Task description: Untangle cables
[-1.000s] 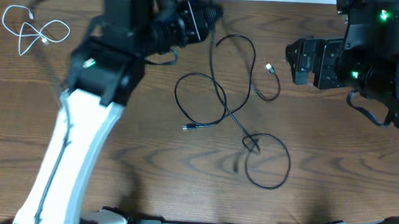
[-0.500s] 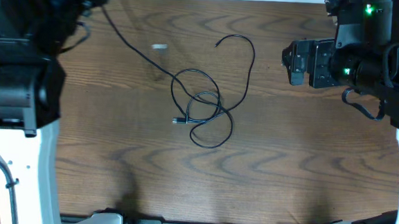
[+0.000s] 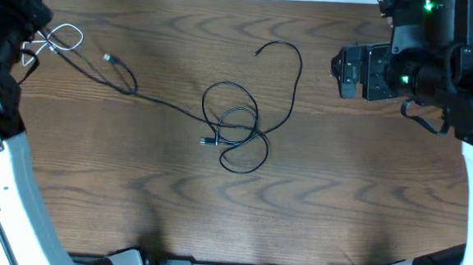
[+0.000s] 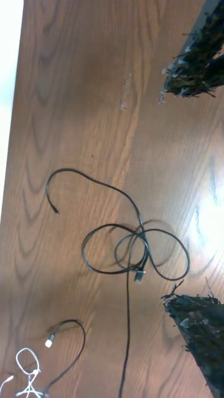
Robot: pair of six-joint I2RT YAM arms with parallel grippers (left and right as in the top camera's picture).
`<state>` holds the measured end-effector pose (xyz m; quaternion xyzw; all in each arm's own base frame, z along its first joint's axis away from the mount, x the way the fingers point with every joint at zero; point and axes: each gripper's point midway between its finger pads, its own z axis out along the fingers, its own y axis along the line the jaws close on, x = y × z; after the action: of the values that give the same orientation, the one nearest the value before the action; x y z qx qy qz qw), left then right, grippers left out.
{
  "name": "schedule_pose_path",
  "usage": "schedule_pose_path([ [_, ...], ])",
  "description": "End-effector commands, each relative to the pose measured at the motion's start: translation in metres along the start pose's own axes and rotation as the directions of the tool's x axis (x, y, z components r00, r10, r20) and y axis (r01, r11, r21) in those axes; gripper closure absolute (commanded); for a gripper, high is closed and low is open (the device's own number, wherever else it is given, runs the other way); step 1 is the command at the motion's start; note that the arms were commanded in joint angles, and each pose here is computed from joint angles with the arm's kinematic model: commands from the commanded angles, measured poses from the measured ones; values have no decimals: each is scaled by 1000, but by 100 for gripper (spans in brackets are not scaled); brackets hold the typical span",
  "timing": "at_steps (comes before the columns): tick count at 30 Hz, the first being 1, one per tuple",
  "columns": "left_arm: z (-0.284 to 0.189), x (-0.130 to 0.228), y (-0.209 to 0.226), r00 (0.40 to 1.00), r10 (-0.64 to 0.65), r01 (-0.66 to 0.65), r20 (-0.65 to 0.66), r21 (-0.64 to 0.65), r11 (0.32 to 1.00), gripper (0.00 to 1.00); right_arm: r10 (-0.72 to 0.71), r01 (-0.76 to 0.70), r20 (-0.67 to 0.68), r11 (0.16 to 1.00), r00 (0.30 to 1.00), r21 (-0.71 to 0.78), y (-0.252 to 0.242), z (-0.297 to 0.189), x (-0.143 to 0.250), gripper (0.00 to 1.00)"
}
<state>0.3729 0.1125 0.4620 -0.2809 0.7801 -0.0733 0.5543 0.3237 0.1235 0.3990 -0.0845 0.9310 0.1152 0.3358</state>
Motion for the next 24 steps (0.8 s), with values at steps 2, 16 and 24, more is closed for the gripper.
schedule_pose_path([
  [2,23,-2,56,1000,10,-12,-10,-215,977,93,-9,10,-28,1000,1000,11,-3,12,0,1],
  [16,106,39,194,975,-154,58,-161,-484,873,91,-7,8,-68,1000,998,18,-4,25,3,1],
  [24,123,76,270,931,-280,87,-236,-601,795,67,-7,8,-66,1000,998,18,-4,25,2,1],
])
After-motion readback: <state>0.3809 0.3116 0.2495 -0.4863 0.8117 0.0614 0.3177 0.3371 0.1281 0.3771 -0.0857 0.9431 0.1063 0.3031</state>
